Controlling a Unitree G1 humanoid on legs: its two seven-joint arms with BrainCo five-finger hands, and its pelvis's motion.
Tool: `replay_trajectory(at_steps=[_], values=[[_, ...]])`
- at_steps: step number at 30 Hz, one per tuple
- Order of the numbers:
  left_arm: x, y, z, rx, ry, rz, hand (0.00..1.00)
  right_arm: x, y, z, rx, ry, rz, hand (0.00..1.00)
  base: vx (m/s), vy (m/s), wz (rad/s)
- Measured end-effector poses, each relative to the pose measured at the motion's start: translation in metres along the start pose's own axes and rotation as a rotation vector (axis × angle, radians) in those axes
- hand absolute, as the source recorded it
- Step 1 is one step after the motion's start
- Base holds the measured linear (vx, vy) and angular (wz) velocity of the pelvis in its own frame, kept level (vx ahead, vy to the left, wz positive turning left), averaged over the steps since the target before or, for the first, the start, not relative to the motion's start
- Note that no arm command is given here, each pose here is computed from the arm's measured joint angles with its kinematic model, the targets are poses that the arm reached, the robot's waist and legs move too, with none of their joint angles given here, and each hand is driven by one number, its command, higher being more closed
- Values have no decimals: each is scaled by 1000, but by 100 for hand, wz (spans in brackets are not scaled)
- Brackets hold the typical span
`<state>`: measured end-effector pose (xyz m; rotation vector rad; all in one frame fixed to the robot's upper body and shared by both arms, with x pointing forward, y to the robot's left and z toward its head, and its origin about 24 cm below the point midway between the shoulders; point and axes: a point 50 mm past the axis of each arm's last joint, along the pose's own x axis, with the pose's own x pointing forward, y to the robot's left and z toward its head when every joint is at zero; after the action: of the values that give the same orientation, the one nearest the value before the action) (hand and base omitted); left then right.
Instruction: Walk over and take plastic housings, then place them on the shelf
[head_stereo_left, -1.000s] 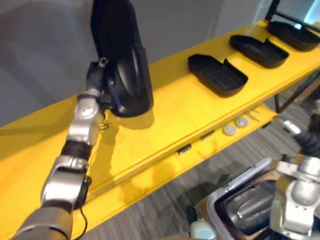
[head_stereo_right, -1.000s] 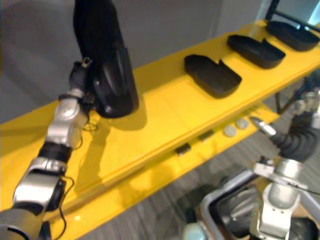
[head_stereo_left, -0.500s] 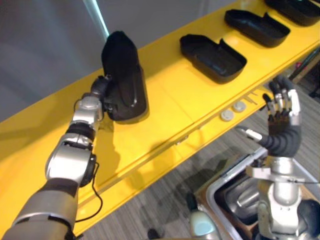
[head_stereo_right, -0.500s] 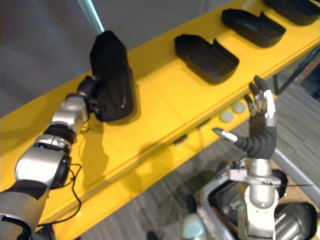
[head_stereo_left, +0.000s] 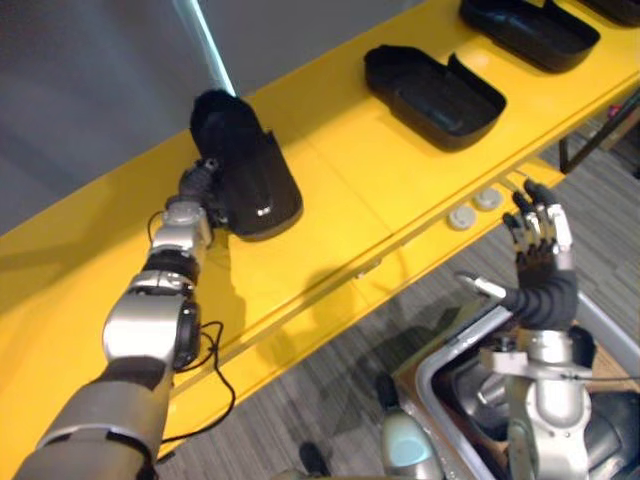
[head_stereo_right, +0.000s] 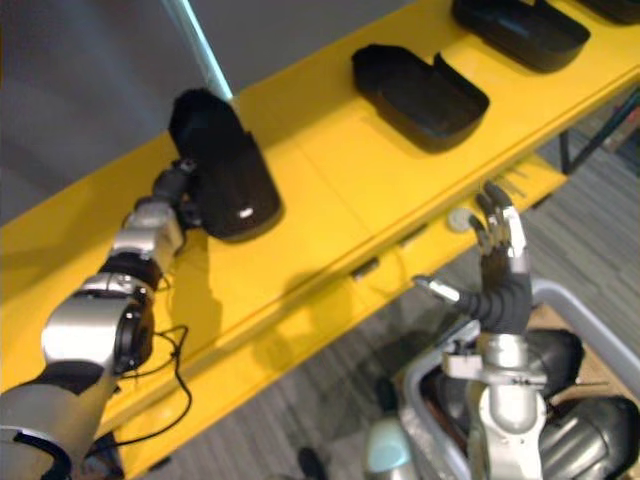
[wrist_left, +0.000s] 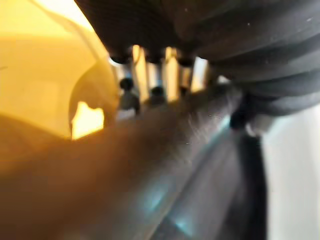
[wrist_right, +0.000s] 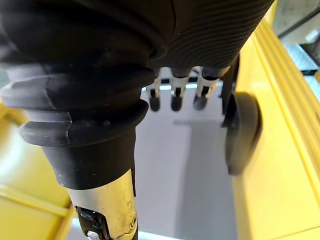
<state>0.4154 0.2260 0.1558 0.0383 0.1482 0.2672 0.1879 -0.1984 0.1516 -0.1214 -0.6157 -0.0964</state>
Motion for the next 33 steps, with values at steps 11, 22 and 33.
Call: replay_trajectory(at_steps=[11,22,33], values=[[0,2,0,12,-2,22,0,0,1,7,-24,-28,-3,0,-2,-2,1],[-7,-11,49,566,-301,161,0,0,13,8,7,-43,32,0,-25,-19,7],[-68,-36,92,600,-846,284,0,14,14,18,102,-161,-96,0,-32,-16,15]])
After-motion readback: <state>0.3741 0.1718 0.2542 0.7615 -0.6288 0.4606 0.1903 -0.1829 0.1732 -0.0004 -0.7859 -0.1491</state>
